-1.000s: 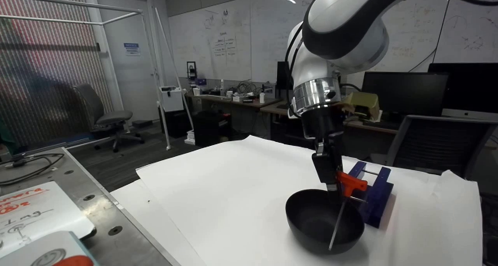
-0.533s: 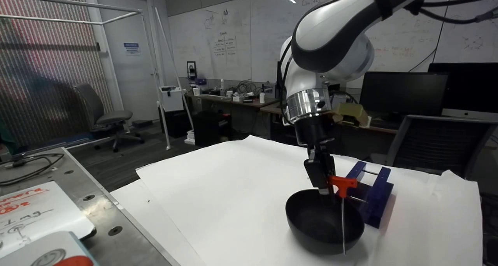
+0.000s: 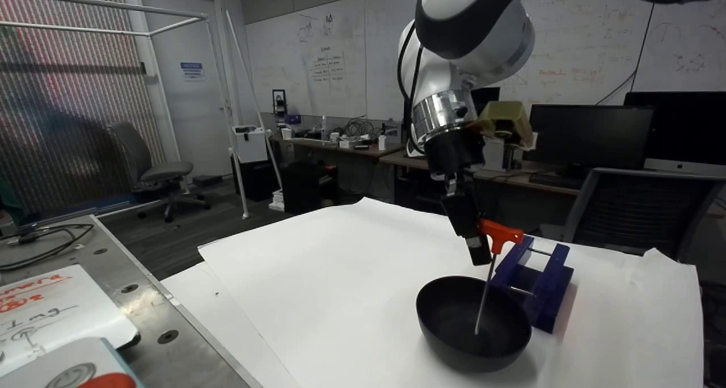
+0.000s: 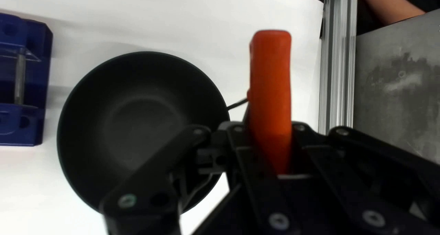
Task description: Put the red object in the bowl
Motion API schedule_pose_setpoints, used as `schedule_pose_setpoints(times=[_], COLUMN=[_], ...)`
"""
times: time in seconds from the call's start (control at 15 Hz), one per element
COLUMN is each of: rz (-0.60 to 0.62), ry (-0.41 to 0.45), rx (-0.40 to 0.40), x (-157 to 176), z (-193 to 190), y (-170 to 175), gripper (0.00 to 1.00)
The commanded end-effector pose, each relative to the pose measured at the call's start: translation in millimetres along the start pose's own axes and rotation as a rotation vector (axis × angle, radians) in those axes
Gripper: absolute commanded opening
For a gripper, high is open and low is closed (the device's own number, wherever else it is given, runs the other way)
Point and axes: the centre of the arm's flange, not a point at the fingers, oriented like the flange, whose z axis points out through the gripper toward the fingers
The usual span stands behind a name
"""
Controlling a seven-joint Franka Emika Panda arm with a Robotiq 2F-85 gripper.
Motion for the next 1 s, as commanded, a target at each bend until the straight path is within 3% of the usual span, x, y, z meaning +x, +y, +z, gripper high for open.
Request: schedule_pose_setpoints(times=[0.0,0.33,0.73,0.87,0.93], rz=[0.029,0.067,0.132,0.152,0.161], ry=[-0.006,-0.006,-0.083,-0.100,-0.109], rx=[-0.016,-0.011,0.042,0.051,0.056], x=[3.6,18.3,44.3,51.1,54.0], z=[-30.5,-31.1,3.6,10.0,11.0], y=[-2.4,21.8,67.1,78.2,82.8], gripper=[0.08,0.08,0.11,0.15,0.27])
